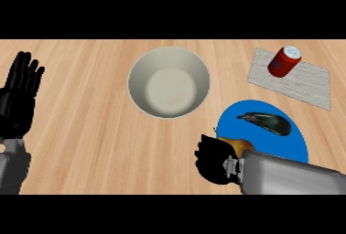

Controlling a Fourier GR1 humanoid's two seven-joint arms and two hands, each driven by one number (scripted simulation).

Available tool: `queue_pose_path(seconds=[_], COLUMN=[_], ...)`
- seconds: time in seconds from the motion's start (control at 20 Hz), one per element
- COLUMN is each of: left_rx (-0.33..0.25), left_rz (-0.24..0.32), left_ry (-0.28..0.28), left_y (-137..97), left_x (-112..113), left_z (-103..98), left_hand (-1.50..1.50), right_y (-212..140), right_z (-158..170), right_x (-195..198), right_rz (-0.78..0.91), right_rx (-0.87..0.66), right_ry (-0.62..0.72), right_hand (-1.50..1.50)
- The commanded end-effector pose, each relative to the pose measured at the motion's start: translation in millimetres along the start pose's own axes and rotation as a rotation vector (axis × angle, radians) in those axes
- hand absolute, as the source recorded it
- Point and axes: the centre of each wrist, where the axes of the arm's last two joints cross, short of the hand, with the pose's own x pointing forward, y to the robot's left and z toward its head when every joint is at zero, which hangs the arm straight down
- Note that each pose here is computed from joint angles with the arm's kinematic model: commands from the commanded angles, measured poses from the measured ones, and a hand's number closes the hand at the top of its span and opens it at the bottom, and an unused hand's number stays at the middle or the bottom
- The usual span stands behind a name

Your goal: Pick the pear from the plate and place it in the bowl

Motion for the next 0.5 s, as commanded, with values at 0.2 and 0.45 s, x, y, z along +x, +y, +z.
queue_pose_path(seconds=[0.2, 0.45], left_rx=[0.006, 0.004], left_rz=[0.001, 0.002], left_ry=[0.0, -0.016], left_y=[7, -5], left_x=[1, 0], left_z=[2, 5], left_hand=[0.0, 0.0], right_y=[20, 18], right_z=[-30, -36], right_x=[-22, -14], right_rz=[0.023, 0.003], right_rx=[0.02, 0.043], right_ry=[0.033, 0.028], right_hand=[-1.5, -1.5])
